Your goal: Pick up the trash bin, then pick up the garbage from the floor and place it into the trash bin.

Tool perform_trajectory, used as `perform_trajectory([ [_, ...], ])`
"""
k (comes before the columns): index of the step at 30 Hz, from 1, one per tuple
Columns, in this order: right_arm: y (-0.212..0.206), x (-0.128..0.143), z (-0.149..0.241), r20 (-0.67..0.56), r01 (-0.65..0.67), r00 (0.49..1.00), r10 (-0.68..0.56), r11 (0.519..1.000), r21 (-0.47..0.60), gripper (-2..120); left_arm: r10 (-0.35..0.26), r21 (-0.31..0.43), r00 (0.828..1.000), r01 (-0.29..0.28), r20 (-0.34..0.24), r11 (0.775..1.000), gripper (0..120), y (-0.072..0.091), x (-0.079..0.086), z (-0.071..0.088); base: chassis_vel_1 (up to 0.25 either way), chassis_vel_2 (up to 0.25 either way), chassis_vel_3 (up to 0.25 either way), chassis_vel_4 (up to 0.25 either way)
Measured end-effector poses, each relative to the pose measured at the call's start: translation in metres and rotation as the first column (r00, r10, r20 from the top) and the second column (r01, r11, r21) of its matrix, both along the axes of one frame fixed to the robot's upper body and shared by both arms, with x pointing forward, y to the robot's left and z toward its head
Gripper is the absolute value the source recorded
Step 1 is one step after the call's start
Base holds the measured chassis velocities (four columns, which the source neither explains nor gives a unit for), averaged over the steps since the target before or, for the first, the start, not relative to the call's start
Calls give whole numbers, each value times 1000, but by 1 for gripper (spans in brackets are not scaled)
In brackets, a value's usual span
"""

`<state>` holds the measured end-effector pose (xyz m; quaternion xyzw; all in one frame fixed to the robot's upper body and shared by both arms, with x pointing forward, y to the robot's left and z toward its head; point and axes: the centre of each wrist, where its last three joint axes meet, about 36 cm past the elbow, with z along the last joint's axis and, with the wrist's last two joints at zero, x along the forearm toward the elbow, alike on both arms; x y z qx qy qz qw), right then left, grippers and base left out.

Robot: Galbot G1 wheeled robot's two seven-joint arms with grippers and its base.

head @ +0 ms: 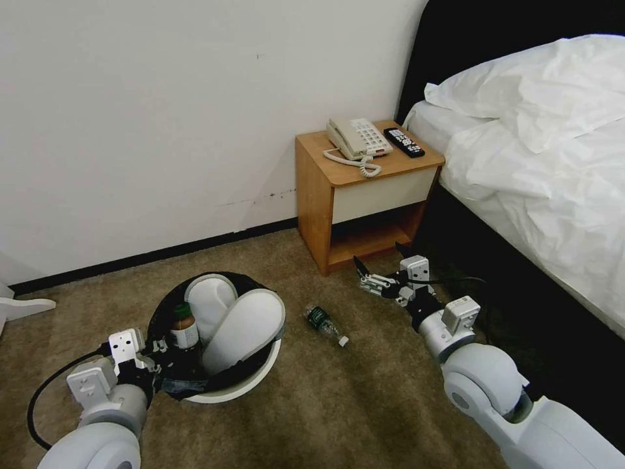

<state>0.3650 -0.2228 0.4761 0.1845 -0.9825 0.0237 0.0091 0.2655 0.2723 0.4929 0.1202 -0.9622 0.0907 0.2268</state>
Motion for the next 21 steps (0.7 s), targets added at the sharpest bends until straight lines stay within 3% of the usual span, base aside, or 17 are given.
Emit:
perform_trajectory([
  [21,2,-4,-2,-15,-7,1000,7,1000,7,100,5,-17,1000,-5,-4,1000,1,-4,-1,-3,8,7,9,7],
])
